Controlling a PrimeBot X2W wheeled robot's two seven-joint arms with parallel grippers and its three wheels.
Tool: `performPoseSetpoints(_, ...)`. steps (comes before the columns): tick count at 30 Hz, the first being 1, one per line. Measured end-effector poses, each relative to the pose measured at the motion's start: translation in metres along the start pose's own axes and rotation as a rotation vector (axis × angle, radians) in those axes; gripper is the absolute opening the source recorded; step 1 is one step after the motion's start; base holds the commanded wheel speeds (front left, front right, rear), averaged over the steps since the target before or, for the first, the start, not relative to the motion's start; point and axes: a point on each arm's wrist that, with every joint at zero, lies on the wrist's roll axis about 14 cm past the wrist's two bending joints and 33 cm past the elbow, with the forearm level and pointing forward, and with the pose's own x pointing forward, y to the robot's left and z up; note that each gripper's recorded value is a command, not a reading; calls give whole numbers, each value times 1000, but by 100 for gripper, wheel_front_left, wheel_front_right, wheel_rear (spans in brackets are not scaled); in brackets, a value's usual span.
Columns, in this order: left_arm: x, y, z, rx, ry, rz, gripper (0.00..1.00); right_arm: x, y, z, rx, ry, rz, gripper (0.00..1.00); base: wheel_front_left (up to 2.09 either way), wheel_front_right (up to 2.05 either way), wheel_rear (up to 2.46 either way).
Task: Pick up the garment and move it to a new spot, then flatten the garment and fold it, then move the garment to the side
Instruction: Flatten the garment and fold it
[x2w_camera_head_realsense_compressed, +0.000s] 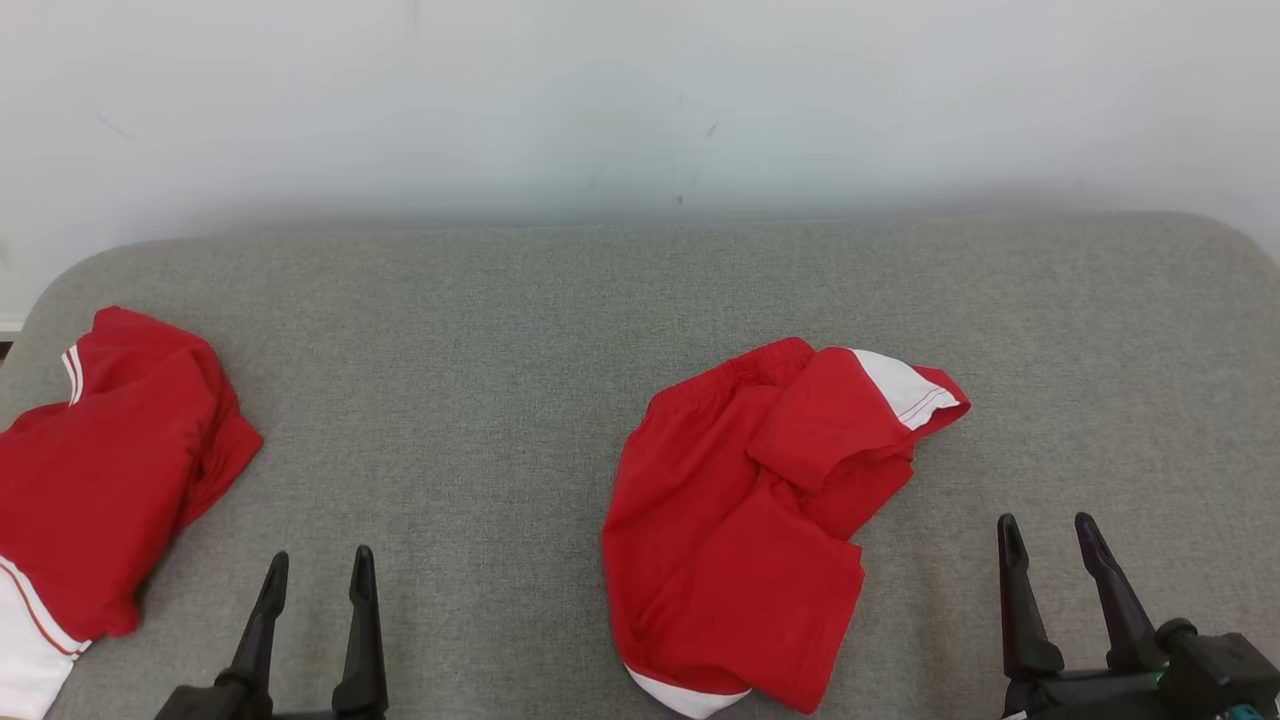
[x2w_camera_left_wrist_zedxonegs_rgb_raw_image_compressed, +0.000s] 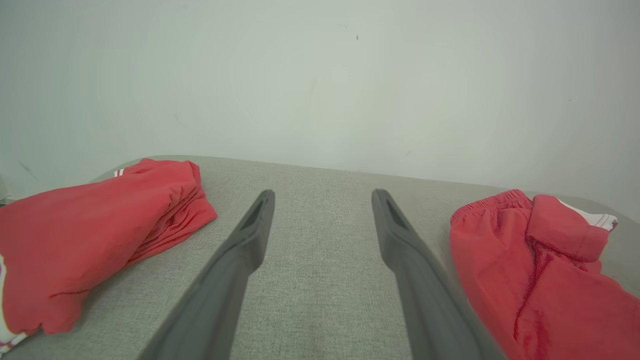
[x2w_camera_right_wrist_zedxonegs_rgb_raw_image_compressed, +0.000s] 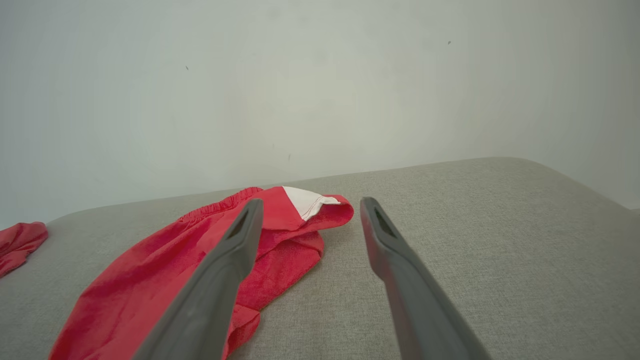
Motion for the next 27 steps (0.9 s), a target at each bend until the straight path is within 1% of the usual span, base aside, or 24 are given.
performPoseSetpoints(7, -6, 4, -4, 28, 18, 9, 100, -10, -5, -4, 3, 11, -31, 100, 0, 0, 0)
performPoseSetpoints(18, -11, 6, -8, 35, 32, 14, 100, -13, -3, -10, 9, 27, -37, 100, 0, 0, 0)
performPoseSetpoints(23, 15, -5, 2, 67, -3, -42, 100, -10, -5, -15, 11, 41, -42, 100, 0, 0, 0)
performPoseSetpoints(27, 50, -18, 15, 117, -39, -138, 100, -6, -8, -14, 10, 40, -52, 100, 0, 0, 0)
